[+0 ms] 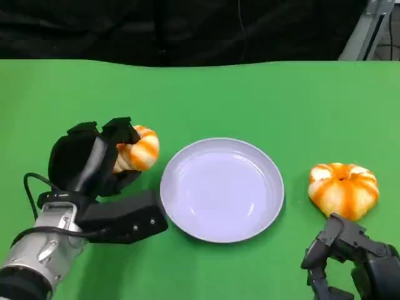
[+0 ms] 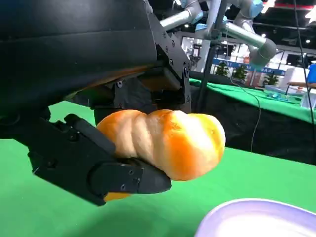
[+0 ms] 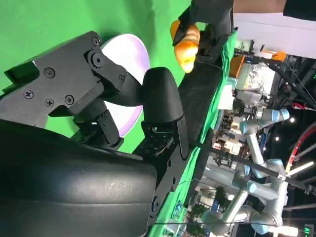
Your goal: Grasp the bread from the table and place it into the plate.
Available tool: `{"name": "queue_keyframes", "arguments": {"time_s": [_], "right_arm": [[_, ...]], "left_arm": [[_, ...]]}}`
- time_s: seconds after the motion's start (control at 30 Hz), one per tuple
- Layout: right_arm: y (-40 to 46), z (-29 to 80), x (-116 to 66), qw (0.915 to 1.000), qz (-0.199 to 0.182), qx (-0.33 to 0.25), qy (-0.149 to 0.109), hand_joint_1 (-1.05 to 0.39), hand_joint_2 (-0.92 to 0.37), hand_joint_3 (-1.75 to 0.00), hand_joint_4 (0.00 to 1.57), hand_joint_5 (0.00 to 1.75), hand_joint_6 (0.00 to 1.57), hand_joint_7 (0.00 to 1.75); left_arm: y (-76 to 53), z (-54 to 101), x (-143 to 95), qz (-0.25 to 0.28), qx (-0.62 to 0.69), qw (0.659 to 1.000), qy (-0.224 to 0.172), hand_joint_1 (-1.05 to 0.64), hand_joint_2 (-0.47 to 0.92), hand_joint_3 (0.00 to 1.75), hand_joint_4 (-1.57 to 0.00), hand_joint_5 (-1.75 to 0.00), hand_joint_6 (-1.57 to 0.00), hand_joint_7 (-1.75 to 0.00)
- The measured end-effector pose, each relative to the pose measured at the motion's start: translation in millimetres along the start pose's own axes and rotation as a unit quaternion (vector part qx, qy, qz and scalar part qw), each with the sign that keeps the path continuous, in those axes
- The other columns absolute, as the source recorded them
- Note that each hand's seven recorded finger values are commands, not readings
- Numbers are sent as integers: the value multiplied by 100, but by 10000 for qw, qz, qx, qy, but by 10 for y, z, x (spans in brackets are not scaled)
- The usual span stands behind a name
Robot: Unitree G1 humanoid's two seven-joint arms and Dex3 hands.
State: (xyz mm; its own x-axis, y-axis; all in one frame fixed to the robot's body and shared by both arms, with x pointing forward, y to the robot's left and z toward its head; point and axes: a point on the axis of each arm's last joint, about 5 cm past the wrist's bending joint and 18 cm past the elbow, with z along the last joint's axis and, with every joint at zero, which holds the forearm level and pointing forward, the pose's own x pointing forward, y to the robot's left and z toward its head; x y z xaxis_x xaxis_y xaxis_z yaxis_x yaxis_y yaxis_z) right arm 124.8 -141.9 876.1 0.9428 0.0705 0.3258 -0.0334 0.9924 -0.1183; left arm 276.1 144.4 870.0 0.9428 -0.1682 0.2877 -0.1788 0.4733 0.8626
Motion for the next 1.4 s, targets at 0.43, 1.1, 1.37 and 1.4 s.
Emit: {"name": "queue_keyframes", "arguments": {"time_s": [0.43,1.1,1.37,1.4], "right_arm": [[-4,0,3,10000,1,-7,-4,-15,-53,-115,81,175,73,158],[52,8,21,10000,-48,7,-34,-17,-54,-114,81,175,74,157],[58,8,21,10000,-49,-72,-39,-17,-53,-114,82,175,74,157],[58,8,21,9999,-54,-75,-39,-17,-53,-114,82,175,74,157]], "left_arm": [[100,281,105,185,-418,9962,-747,-7,50,100,-78,-175,-82,-148],[-284,745,11,-936,-850,9801,-1531,-4,90,24,-69,-172,-81,-131],[-362,743,46,-1315,-724,9736,-1720,-7,91,27,-71,-149,-86,-105],[-359,744,52,-1315,-726,9733,-1738,-7,91,27,-71,-149,-86,-105]]}}
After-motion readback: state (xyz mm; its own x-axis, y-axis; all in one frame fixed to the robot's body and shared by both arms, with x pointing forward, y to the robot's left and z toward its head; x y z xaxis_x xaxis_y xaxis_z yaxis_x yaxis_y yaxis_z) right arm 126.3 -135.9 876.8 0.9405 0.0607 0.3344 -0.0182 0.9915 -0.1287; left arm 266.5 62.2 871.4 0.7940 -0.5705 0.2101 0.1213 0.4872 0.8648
